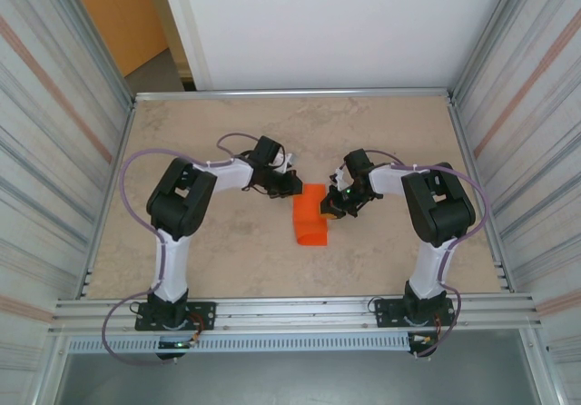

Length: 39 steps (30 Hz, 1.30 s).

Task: Fold a paper plane with a square sheet of paper (pick it up from the middle)
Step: First fold the square sheet of paper in half at the center of the table.

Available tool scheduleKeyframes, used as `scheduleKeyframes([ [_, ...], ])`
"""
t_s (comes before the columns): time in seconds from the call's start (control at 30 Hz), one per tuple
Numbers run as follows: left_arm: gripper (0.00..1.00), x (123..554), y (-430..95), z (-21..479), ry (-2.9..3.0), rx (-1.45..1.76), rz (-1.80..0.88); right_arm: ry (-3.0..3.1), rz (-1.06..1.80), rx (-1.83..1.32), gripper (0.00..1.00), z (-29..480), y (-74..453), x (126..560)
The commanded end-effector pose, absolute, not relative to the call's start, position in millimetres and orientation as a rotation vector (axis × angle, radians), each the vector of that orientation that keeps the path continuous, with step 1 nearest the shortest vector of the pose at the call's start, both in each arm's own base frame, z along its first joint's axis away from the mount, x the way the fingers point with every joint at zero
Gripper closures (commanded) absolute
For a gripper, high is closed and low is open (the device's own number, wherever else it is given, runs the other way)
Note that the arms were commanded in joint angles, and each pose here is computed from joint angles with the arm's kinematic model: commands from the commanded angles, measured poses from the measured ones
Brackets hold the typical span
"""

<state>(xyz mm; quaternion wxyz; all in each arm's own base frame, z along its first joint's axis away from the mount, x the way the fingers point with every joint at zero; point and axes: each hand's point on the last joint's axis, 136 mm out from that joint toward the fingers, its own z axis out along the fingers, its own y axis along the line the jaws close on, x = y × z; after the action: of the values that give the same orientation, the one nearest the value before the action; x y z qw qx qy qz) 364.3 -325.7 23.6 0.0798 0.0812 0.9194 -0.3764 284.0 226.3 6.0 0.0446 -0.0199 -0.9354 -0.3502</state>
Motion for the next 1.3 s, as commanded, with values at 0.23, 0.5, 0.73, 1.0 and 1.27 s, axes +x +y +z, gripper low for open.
scheduleKeyframes([
  [0.23,0.88,405.2,-290.4,-2.4,2.819,0.219,-0.966,-2.882,-0.492,-0.277,0.94,-60.3,155.3,235.6],
  [0.5,0.88,420.9,-290.3,62.5,2.702,0.237,-0.972,-2.884,-0.504,-0.290,0.94,-60.5,154.8,234.5],
  [0.73,0.88,350.2,-319.7,97.3,2.647,0.272,-1.113,-2.878,-0.518,-0.291,0.94,-59.6,156.3,233.5],
  [1.0,0.89,279.7,-347.1,69.1,2.779,0.241,-1.240,-2.873,-0.523,-0.284,0.94,-60.9,158.7,234.1],
  [1.27,0.89,248.1,-340.5,32.9,2.900,0.191,-1.225,-2.870,-0.509,-0.293,0.94,-63.2,157.1,232.6],
])
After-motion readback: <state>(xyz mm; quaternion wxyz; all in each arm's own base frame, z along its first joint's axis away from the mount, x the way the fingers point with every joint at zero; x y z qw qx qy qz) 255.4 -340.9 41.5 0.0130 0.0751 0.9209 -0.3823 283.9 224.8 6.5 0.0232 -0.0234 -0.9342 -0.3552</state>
